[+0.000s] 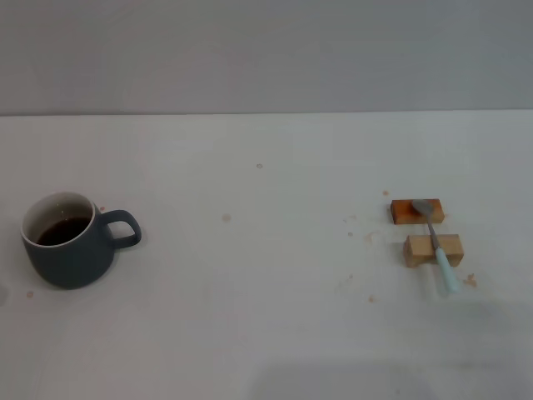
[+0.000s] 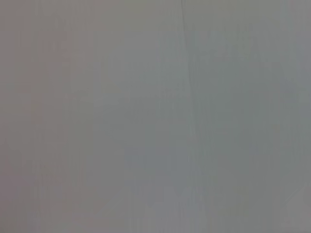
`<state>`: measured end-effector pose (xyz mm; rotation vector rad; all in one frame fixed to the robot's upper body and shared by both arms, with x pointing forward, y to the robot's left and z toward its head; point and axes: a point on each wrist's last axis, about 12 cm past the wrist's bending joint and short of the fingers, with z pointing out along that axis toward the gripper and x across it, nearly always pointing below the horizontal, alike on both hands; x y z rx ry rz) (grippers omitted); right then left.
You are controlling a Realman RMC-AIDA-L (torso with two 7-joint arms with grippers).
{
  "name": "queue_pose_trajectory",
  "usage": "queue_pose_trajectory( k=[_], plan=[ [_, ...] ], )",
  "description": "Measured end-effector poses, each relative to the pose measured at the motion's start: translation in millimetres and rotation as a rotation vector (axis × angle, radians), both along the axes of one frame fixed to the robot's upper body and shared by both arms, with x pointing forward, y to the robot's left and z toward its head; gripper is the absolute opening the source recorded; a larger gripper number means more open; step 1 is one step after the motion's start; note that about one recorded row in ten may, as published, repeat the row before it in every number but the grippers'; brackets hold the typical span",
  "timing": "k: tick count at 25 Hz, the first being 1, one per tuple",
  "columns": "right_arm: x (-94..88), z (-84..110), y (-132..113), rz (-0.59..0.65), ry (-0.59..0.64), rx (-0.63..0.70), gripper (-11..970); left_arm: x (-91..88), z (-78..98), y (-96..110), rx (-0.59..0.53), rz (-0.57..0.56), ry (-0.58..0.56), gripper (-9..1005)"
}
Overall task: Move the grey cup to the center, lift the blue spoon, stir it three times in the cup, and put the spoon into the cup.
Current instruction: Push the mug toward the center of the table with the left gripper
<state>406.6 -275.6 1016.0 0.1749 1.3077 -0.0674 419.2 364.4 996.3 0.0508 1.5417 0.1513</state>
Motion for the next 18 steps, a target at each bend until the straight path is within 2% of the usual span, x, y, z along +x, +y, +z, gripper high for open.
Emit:
queue_pose_trajectory(
  k=[10,18],
  plan=[
    [-0.4,-0.2,0.3,0.003,0.001,-0.001,707,0.9,-1.7,-0.2,0.001,0.003,0.015,-2],
    [-2.6,0.1,0.6,0.005,-0.004,-0.001,707,21.2,-8.1,-1.0,0.097,0.012,0.108,-2]
  ],
)
